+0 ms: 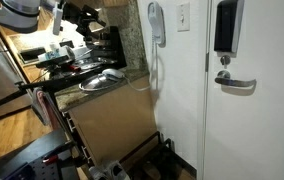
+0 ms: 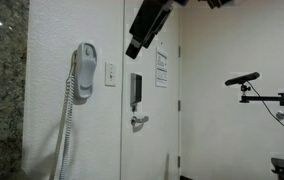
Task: Unhang the phone receiver, put it on the counter, and then press the button of the thing on the wall
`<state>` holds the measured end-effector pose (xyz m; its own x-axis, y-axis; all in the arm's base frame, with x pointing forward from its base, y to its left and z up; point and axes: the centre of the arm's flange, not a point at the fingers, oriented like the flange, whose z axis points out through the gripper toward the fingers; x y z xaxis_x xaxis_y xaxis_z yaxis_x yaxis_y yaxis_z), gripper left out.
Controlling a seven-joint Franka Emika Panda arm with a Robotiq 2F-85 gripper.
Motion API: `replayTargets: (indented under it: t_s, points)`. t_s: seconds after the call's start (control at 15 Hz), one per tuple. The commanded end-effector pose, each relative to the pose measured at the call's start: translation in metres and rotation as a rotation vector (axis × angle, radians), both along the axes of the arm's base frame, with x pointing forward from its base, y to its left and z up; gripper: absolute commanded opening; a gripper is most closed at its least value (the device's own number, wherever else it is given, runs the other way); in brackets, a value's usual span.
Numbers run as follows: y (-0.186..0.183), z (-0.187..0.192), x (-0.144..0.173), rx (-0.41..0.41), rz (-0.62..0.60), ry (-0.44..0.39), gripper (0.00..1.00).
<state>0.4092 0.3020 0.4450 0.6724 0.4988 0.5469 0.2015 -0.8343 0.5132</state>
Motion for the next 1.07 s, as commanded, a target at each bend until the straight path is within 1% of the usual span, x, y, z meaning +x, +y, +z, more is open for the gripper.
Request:
replayTargets:
  t_s: [0.0, 0.07, 0.13, 0.27, 0.4, 0.53, 0.6, 0.8, 0.87, 1.0]
  points:
    - [-0.023, 0.004, -0.002, 0.164, 0.062, -0.107, 1.00]
    - [-0.011, 0.008, 0.002, 0.086, 0.033, -0.068, 1.00]
    - [-0.015, 0.008, 0.002, 0.113, 0.047, -0.088, 1.00]
    - [-0.018, 0.006, 0.001, 0.135, 0.048, -0.092, 1.00]
    - [-0.017, 0.005, 0.000, 0.138, 0.051, -0.090, 1.00]
    - [-0.010, 0.006, 0.003, 0.098, 0.056, -0.072, 1.00]
    - [-0.010, 0.010, 0.005, 0.104, 0.071, -0.075, 1.00]
    - [-0.016, 0.033, 0.010, 0.183, 0.110, -0.127, 1.00]
    - [-0.019, 0.041, 0.013, 0.202, 0.101, -0.150, 1.00]
    - [-0.030, 0.053, 0.020, 0.266, 0.098, -0.182, 1.00]
